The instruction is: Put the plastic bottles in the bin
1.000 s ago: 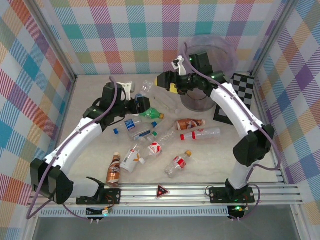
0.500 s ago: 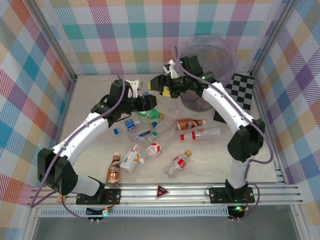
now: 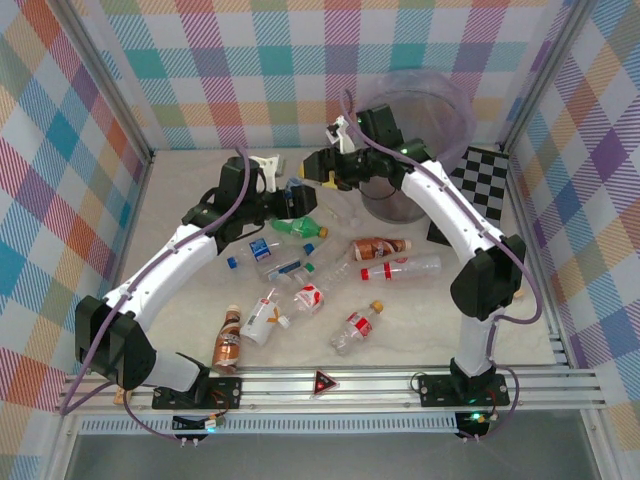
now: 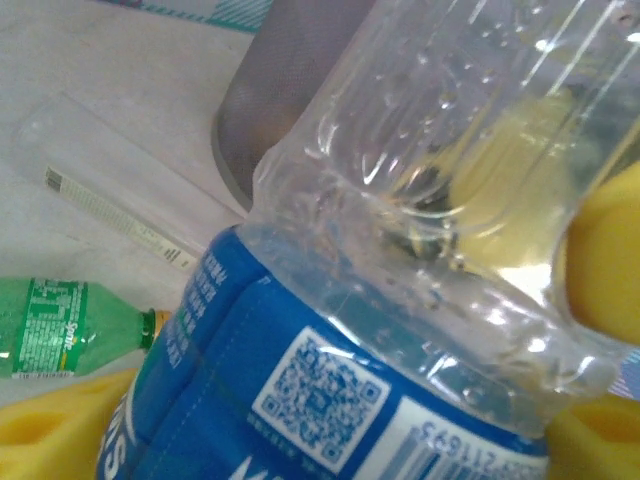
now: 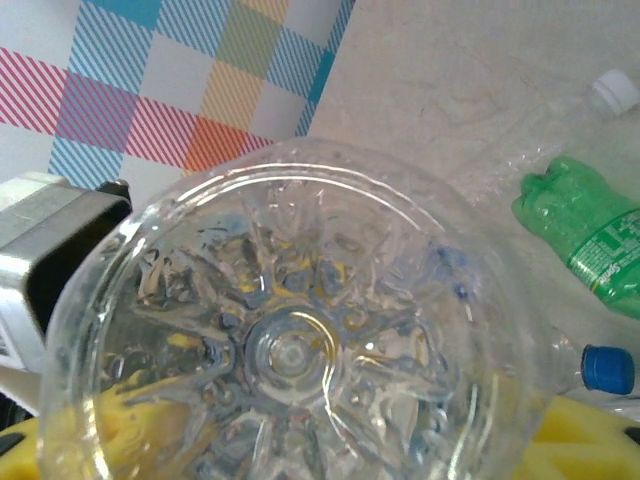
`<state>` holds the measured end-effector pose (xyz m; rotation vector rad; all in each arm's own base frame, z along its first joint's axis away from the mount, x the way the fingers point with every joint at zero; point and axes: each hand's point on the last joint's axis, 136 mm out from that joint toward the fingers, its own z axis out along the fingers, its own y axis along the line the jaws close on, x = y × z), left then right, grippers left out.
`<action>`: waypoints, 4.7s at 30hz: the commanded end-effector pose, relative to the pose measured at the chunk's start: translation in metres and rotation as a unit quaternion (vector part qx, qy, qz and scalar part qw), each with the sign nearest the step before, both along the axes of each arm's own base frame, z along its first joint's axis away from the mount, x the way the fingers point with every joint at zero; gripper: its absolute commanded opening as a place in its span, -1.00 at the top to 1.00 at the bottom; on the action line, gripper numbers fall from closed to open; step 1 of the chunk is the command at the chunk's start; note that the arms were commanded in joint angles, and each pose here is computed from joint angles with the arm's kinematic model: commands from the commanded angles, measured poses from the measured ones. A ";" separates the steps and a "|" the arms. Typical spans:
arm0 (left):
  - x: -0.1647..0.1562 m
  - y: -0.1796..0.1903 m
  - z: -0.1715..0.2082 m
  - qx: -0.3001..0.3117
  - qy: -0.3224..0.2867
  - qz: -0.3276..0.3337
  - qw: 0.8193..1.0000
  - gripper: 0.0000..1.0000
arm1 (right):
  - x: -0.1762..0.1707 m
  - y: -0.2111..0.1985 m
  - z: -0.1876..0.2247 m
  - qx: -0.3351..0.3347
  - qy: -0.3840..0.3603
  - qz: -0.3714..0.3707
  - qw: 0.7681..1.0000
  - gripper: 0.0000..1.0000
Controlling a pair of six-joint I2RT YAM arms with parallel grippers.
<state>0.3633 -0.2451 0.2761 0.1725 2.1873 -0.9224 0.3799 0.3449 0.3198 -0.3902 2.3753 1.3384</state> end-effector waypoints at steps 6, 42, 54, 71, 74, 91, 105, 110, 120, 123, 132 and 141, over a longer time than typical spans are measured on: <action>-0.033 0.019 0.014 0.037 0.010 0.000 0.999 -0.99 | 0.029 -0.036 0.061 -0.026 -0.128 -0.062 0.990 -0.11; -0.207 0.179 -0.149 0.243 0.404 0.249 0.846 -0.73 | 0.197 -0.258 -0.067 -0.307 -0.075 -0.358 0.879 -0.10; -0.225 0.193 -0.178 0.254 0.410 0.277 0.831 -0.65 | 0.198 -0.258 -0.072 -0.293 -0.061 -0.351 0.887 -0.87; -0.184 0.179 -0.221 0.272 0.401 0.259 0.836 -0.49 | 0.168 -0.250 -0.006 -0.258 -0.110 -0.329 0.902 -0.99; -0.176 0.177 -0.229 0.287 0.402 0.250 0.833 -0.38 | 0.166 -0.248 -0.005 -0.258 -0.110 -0.324 0.903 -0.99; -0.175 0.177 -0.256 0.302 0.425 0.240 0.819 0.23 | 0.142 -0.241 0.042 -0.221 -0.147 -0.314 0.911 -0.99; -0.133 0.173 -0.172 0.254 0.370 0.225 0.865 0.39 | 0.054 -0.182 0.095 -0.085 -0.153 -0.164 0.971 -0.97; -0.108 0.164 -0.121 0.202 0.337 0.209 0.896 0.39 | 0.005 -0.145 0.104 -0.039 -0.156 -0.067 0.985 -0.96; -0.038 0.113 -0.005 -0.030 0.213 0.205 0.955 0.42 | -0.070 -0.070 0.074 -0.052 -0.159 0.073 0.983 -0.91; -0.018 0.103 0.022 -0.111 0.177 0.214 0.954 0.48 | -0.081 -0.051 0.059 -0.029 -0.130 0.091 0.987 -0.90; 0.011 0.067 0.035 -0.226 0.178 0.184 0.940 0.51 | -0.101 0.009 0.004 -0.021 -0.078 0.137 0.987 -0.93; 0.020 0.034 0.039 -0.250 0.177 0.151 0.940 0.51 | -0.095 0.032 -0.039 -0.044 -0.032 0.150 0.987 -0.83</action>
